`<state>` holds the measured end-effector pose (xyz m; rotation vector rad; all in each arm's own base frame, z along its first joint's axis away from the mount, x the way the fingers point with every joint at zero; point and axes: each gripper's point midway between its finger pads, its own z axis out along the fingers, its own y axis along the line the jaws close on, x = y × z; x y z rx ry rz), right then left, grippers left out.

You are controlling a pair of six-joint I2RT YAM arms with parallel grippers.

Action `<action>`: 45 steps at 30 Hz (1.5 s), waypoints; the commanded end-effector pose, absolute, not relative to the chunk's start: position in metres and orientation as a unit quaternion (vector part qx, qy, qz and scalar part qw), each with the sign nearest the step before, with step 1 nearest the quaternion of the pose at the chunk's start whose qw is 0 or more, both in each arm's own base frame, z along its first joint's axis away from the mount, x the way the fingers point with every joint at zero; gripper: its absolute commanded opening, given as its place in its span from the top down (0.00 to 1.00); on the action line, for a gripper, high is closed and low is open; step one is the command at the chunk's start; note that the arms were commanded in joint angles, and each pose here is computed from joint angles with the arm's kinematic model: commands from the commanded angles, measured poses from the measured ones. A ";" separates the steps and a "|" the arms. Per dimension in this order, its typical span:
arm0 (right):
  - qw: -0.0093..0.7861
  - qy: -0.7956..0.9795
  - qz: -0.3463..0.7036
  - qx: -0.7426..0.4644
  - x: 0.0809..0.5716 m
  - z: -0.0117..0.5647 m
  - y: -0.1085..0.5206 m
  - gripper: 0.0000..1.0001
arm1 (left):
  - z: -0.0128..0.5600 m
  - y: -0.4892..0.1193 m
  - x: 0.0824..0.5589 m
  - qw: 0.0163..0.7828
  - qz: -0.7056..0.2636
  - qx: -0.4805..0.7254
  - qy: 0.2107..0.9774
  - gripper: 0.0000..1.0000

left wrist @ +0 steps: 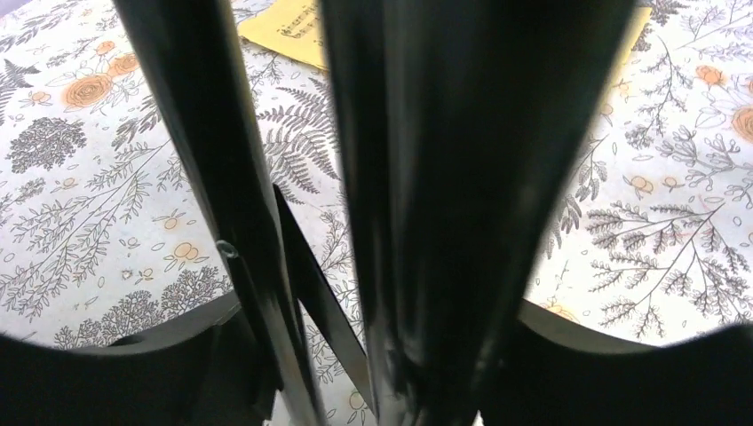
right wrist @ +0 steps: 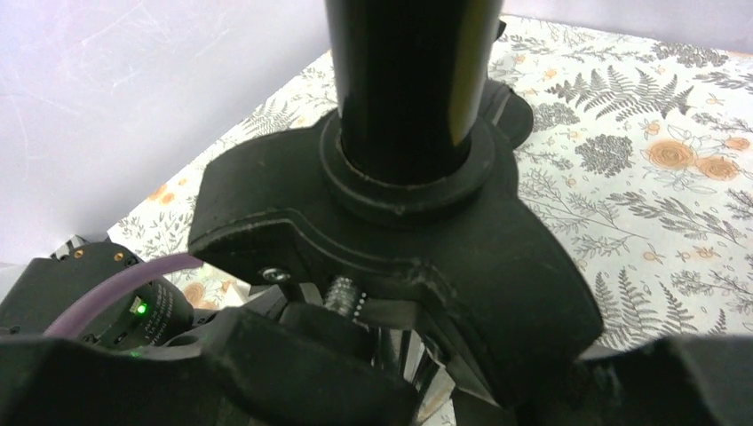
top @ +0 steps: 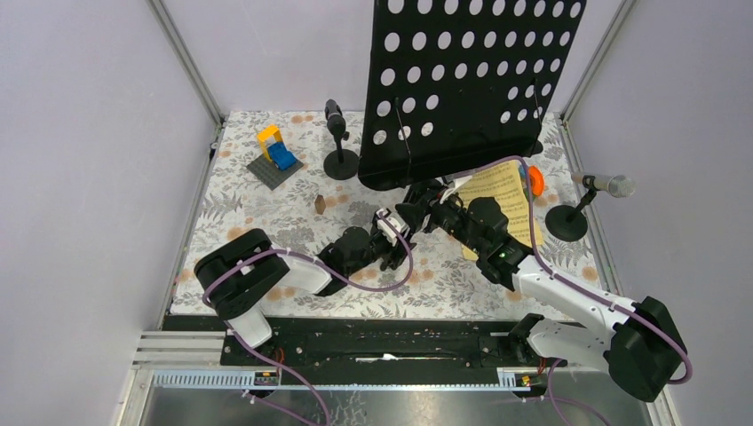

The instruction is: Pack up the instrument practice props

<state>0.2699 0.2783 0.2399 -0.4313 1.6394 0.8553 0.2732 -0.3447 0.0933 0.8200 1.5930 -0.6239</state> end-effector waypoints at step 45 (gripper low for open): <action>0.494 0.838 0.233 -0.024 0.436 0.104 0.273 1.00 | 0.056 -0.320 0.220 0.345 -0.397 0.281 0.803 1.00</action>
